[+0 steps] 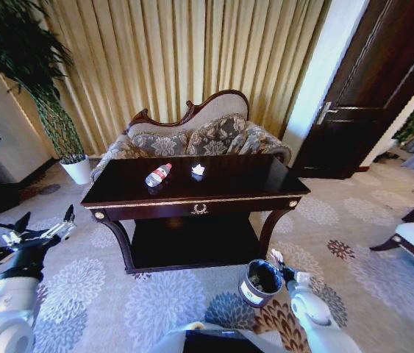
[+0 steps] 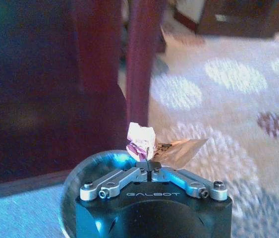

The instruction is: Move to the front of the table and place the trash on the table into the trash bin.

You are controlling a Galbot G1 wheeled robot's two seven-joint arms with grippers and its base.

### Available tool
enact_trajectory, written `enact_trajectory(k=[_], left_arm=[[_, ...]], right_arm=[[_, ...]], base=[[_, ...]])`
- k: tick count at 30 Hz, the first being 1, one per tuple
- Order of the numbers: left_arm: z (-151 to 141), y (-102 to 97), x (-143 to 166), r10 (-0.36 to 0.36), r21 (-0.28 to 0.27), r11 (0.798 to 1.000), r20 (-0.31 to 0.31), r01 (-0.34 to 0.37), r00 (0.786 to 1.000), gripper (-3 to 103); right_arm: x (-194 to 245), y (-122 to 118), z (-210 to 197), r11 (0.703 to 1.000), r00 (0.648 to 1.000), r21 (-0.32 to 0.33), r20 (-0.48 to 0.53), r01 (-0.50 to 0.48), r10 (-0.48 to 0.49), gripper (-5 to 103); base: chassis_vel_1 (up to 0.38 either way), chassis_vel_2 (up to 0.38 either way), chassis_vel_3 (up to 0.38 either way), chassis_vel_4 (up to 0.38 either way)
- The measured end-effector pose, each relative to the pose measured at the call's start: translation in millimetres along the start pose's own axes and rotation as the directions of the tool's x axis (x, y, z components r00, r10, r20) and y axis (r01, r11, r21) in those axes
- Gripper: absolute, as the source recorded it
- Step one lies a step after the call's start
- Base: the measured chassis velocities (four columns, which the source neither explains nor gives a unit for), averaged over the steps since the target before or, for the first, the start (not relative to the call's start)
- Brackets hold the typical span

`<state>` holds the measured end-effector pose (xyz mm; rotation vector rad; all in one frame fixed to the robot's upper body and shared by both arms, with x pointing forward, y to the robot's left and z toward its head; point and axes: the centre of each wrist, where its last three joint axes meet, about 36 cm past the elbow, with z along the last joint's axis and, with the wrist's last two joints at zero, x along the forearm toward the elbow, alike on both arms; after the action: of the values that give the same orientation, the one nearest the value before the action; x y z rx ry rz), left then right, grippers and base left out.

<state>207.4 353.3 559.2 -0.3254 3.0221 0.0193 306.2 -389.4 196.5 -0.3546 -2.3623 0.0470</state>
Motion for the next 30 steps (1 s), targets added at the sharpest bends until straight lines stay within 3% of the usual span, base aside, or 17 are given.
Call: enact_trajectory(k=[7, 9, 12, 13, 15, 19, 21, 25, 27, 28, 30], left_arm=[[1.2, 0.6, 2.3, -0.007, 0.001, 1.0, -0.001, 0.007, 1.0, 100], [2.6, -0.3, 3.1, -0.006, 0.006, 1.0, -0.002, 0.006, 1.0, 100], [2.9, -0.5, 3.3, -0.005, 0.007, 1.0, -0.002, 0.005, 1.0, 100], [2.8, -0.5, 3.3, -0.005, 0.007, 1.0, -0.001, 0.005, 1.0, 100], [2.7, -0.5, 3.1, -0.004, 0.007, 1.0, 0.0, 0.004, 1.0, 100], [2.6, -0.4, 3.0, -0.004, 0.007, 1.0, 0.0, 0.004, 1.0, 100], [2.7, -0.5, 3.1, -0.004, 0.007, 1.0, 0.0, 0.004, 1.0, 100], [3.3, -0.9, 3.5, -0.004, 0.01, 1.0, -0.002, 0.004, 1.0, 100], [3.5, -0.9, 3.8, -0.004, 0.01, 1.0, -0.003, 0.004, 1.0, 100], [3.5, -0.9, 3.8, -0.004, 0.01, 1.0, -0.003, 0.004, 1.0, 100], [3.5, -0.3, 4.4, -0.006, 0.007, 1.0, -0.005, 0.006, 1.0, 100]], right_arm=[[-19.7, 11.9, 16.5, 1.0, 0.998, -0.015, -0.054, 0.007, -0.008, -2], [-23.7, 22.4, 17.5, 1.0, 0.998, -0.026, -0.061, 0.012, -0.013, 8], [-25.3, 26.4, 18.5, 0.999, 0.998, -0.03, -0.068, 0.012, -0.014, 14], [-25.5, 27.3, 19.6, 0.999, 0.997, -0.031, -0.072, 0.012, -0.014, 25], [-25.6, 27.4, 20.4, 0.999, 0.997, -0.032, -0.075, 0.011, -0.014, 25], [-24.2, 25.9, 23.7, 0.999, 0.997, -0.032, -0.081, 0.008, -0.011, 46], [-23.6, 25.4, 24.0, 0.999, 0.997, -0.033, -0.081, 0.007, -0.01, 46], [-20.7, 23.1, 23.5, 0.999, 0.997, -0.037, -0.072, 0.006, -0.009, 62], [-14.4, 21.9, 17.2, 0.998, 0.999, -0.062, -0.031, 0.018, -0.02, 73], [-14.4, 21.9, 17.2, 0.998, 0.999, -0.062, -0.031, 0.018, -0.02, 73], [4.1, 20.1, -5.5, 0.988, 0.996, -0.139, 0.063, 0.069, -0.06, 84]], base=[[0.0, 0.0, 0.0, 0.0], [0.0, 0.0, 0.0, 0.0], [0.0, 0.0, 0.0, 0.0], [0.0, 0.0, 0.0, 0.0], [0.0, 0.0, 0.0, 0.0], [0.0, 0.0, 0.0, 0.0], [0.0, 0.0, 0.0, 0.0], [0.0, 0.0, 0.0, 0.0], [0.0, 0.0, 0.0, 0.0], [0.0, 0.0, 0.0, 0.0], [0.0, 0.0, 0.0, 0.0]])
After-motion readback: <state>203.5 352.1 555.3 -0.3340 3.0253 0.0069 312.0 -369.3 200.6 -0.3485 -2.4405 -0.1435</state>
